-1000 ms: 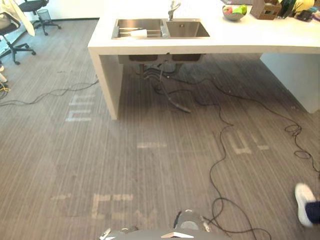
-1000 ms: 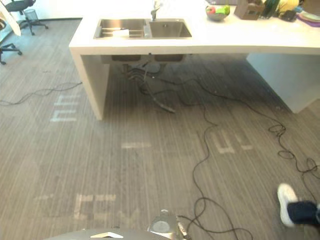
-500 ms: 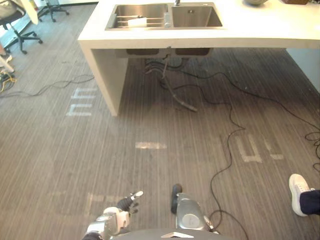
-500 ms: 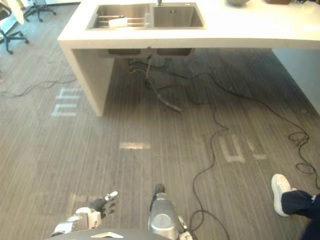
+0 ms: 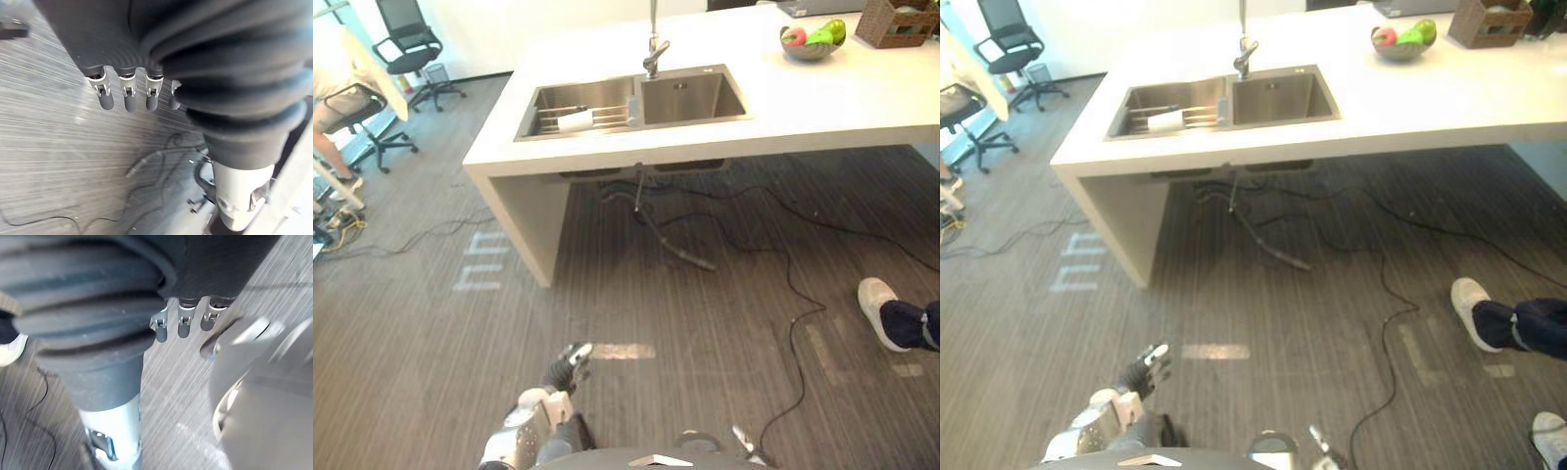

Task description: Walk over to the sink, pick up the cup, carry it to the dishwasher, place the cup inside the dishwasher, then close the dishwasher door

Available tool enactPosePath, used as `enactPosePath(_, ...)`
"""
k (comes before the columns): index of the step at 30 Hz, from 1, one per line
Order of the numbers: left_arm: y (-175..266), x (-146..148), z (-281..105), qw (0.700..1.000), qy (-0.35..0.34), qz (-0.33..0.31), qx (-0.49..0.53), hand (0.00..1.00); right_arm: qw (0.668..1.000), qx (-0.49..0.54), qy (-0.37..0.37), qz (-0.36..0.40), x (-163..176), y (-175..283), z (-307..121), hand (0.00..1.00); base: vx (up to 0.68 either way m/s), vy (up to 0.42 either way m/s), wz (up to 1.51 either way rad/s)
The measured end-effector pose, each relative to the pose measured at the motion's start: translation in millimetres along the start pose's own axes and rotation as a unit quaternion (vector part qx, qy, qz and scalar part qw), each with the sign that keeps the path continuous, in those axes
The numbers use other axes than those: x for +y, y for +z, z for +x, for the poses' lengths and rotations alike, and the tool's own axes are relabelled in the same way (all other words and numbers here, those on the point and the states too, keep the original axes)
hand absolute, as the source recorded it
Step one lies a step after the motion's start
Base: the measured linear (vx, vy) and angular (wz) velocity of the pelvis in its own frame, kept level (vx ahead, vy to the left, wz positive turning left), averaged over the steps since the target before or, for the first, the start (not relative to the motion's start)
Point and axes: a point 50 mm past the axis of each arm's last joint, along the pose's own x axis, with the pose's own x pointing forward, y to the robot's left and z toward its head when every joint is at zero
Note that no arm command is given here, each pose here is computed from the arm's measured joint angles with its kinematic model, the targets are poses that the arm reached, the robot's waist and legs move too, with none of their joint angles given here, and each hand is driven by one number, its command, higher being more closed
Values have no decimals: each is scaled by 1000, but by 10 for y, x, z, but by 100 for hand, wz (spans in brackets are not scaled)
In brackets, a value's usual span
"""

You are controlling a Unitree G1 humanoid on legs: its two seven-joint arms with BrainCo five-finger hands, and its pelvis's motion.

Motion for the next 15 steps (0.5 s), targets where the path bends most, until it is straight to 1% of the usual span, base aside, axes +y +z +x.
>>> enactPosePath(2,317,-161,15,996,-15,15,-88,0,1000,-5,-2,7,-56,9,-15,0,358,293,-3)
enactPosePath(3,379,-173,18,994,-11,17,-104,0,1000,-3,-6,8,-100,-10,-28,0,435,307,8)
enactPosePath(5,651,-131,5,984,39,28,-174,0,998,28,3,56,-100,-183,-49,0,487,290,0)
enactPosePath(6,751,-131,-16,979,48,26,-198,0,997,35,5,74,-74,-210,-45,0,387,237,-23)
enactPosePath(8,1176,-203,-189,948,65,36,-309,0,989,48,-15,136,-139,-316,-60,0,362,245,-28)
enactPosePath(9,1274,-238,-247,939,65,43,-336,0,989,54,-22,138,-172,-354,-69,0,394,245,-14)
enactPosePath(10,1442,-328,-358,920,54,54,-384,0,989,61,-31,134,-221,-396,-86,0,330,188,-5)
enactPosePath(11,1606,-435,-462,901,37,62,-428,0,989,56,-37,130,-254,-380,-91,0,321,180,-2)
enactPosePath(12,1682,-501,-520,890,23,67,-450,0,990,52,-39,126,-251,-362,-86,0,301,161,4)
enactPosePath(13,1802,-614,-625,870,-2,73,-487,0,991,43,-46,121,-248,-334,-79,0,224,88,8)
enactPosePath(15,1878,-692,-678,854,-11,93,-512,0,991,30,-49,123,-224,-346,-77,0,278,47,-3)
